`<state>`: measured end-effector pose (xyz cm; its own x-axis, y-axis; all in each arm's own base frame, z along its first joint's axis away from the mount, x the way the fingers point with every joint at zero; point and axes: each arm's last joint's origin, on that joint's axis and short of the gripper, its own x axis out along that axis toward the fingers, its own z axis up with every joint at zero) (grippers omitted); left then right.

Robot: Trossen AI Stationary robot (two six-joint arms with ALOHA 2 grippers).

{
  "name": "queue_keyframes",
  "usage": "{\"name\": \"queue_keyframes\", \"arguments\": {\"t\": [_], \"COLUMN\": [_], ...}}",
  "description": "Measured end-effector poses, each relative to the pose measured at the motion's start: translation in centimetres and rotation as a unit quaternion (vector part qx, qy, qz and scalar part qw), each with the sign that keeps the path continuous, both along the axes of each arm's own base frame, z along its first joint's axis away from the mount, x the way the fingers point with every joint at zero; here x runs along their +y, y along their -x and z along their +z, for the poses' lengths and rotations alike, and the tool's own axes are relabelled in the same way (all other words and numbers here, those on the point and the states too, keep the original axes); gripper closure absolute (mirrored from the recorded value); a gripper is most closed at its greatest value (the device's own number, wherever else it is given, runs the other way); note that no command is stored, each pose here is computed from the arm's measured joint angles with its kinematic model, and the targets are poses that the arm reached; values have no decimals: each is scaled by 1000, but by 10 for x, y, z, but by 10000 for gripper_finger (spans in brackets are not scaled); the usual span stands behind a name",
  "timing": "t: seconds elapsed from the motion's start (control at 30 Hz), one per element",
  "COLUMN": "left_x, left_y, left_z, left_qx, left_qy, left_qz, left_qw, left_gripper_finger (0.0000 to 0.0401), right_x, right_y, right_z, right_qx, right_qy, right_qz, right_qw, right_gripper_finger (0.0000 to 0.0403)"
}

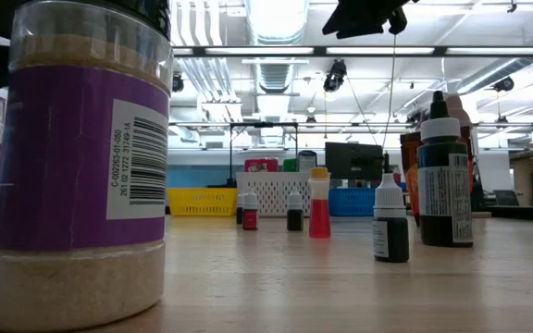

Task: Pick & Place Kitchen Items
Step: Put the purple cereal box into the white basket

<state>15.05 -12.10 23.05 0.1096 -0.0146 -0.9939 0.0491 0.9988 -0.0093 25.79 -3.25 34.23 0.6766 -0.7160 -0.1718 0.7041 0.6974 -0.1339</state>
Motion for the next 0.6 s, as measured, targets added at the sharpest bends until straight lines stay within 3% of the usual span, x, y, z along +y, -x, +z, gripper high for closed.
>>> {"name": "queue_keyframes", "arguments": {"t": [0.4,0.6], "left_x": [0,1], "left_y": [0,1], "left_z": [-10,-9], "left_qx": [-12,-15], "left_qy": [9,9], "left_qz": [-4,-6], "left_qw": [1000,1000], "left_gripper_finger": [114,136], "right_x": [0,0], "right_y": [0,0], "right_z": [0,0], "right_qx": [1,0], "right_qy": [1,1], "right_qz": [0,0], "right_qw": [1000,1000], "right_gripper_finger": [197,210]}}
